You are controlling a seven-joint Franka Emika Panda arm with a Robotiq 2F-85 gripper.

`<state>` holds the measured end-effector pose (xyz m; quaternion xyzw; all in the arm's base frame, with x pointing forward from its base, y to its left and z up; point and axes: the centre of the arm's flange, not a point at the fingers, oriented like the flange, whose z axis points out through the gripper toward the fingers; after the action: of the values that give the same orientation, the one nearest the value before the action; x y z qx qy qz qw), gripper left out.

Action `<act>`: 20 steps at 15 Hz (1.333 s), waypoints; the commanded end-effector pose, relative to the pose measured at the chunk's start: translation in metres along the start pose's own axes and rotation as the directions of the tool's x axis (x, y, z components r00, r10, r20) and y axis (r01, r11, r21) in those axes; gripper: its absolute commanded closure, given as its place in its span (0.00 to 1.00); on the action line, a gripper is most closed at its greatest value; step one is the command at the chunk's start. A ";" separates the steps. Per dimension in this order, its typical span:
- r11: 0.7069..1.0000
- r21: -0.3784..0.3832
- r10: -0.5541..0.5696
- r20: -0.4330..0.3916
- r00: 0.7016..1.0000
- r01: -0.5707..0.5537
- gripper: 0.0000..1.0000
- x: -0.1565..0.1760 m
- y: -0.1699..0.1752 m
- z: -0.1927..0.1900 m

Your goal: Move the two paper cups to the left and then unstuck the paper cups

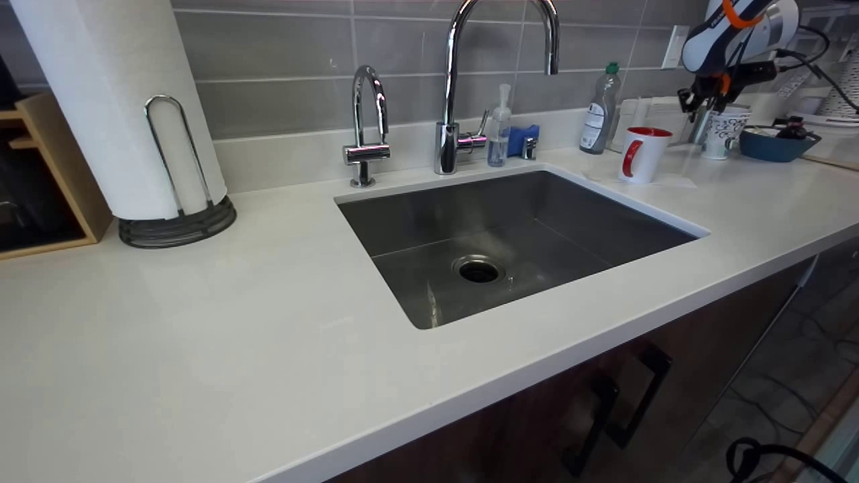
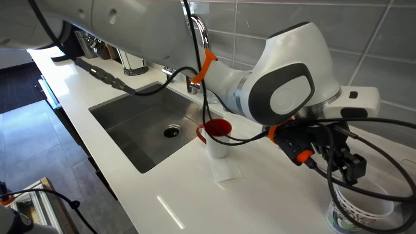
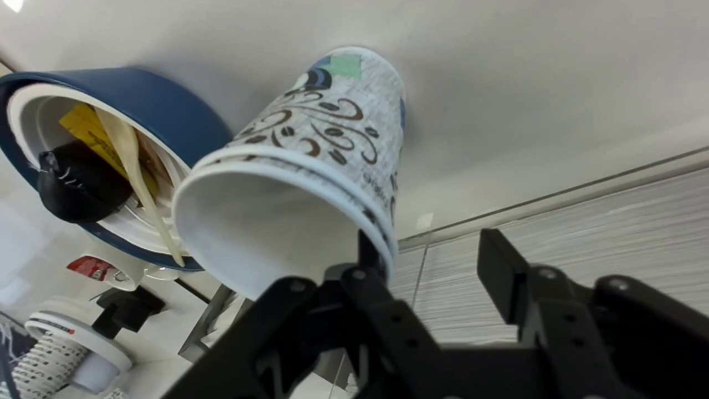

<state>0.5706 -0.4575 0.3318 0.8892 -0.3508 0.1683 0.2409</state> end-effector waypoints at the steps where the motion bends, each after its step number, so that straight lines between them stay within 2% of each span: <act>1: 0.999 -0.024 0.024 0.009 1.000 -0.024 0.59 0.008 -0.004 -0.006; 2: 0.999 -0.025 0.028 0.010 1.000 -0.028 0.58 0.007 -0.003 -0.008; 3: 0.999 -0.021 0.029 0.016 0.999 -0.028 0.76 0.005 -0.004 -0.012; 4: 0.999 -0.018 0.027 0.024 0.999 -0.027 0.83 0.003 -0.005 -0.015; 5: 1.000 -0.017 0.025 0.027 0.999 -0.024 0.84 0.001 -0.006 -0.018; 7: 1.000 -0.012 0.012 0.028 1.000 -0.012 0.98 -0.003 -0.010 -0.026; 8: 1.000 -0.007 0.006 0.027 1.000 -0.006 1.00 -0.004 -0.012 -0.031; 11: 0.999 0.026 -0.023 0.029 0.999 0.022 1.00 -0.009 -0.018 -0.049; 15: 0.992 0.097 -0.095 0.109 0.990 0.085 0.99 -0.021 -0.025 -0.076; 20: 0.963 0.215 -0.205 0.204 0.957 0.160 0.99 -0.036 -0.029 -0.106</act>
<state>0.5735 -0.3771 0.3779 0.9343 -0.2980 0.0977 0.1693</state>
